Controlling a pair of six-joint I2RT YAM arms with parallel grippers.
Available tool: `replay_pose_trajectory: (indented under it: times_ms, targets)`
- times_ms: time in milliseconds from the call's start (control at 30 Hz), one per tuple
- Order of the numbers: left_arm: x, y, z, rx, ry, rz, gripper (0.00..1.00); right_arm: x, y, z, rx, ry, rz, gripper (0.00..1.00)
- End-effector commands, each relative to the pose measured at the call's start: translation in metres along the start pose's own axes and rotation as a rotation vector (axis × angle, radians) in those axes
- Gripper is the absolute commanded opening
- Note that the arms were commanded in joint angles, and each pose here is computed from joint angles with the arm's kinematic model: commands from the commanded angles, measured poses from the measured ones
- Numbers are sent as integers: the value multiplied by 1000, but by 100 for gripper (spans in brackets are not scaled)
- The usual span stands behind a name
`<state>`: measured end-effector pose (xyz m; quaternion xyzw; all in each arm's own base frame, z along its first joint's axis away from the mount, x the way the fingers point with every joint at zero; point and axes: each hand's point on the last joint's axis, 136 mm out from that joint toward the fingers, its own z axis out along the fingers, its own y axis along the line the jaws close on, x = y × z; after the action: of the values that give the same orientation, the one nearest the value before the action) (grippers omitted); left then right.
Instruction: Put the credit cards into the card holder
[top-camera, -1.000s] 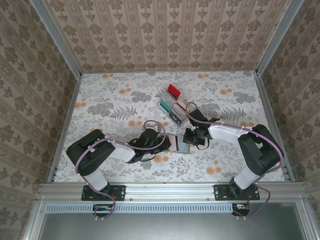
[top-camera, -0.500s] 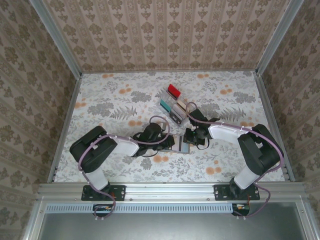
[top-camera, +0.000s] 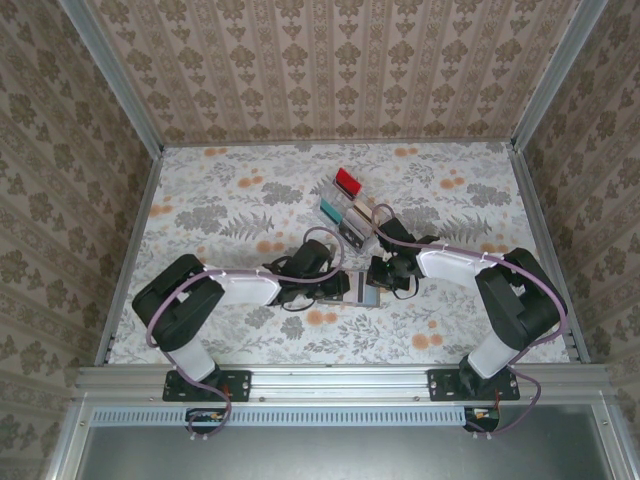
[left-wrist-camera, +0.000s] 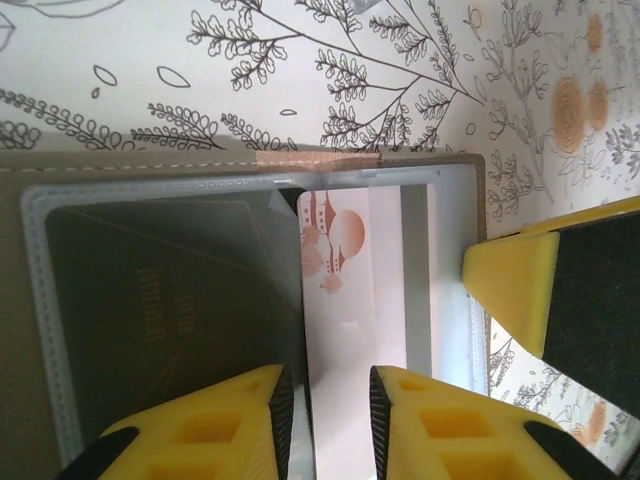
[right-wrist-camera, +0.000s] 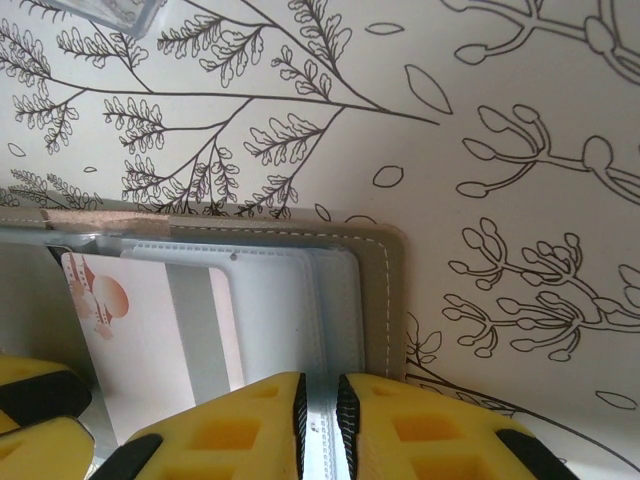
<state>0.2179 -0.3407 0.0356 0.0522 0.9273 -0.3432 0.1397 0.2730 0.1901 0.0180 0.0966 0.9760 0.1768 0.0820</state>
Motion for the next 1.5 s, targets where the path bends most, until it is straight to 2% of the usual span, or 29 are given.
replay_pose_trajectory:
  times_ms: [0,300,1033,1300,1467]
  targets:
    - [9,4,4,-54,46,43,23,13,-22,14,80,49,28,21]
    - [13,-5,15,-31,71,36,18,13,-21,14,72,51,30,21]
    - [6,-28,25,67,75,37,21,11,-5,15,-7,55,11,21]
    - [-2,-15,-2,3,-28,7,26,8,14,11,-103,48,-92,22]
    - [-9,-6,-24,-35,-104,-3,33,-5,21,-19,-97,-34,-152,25]
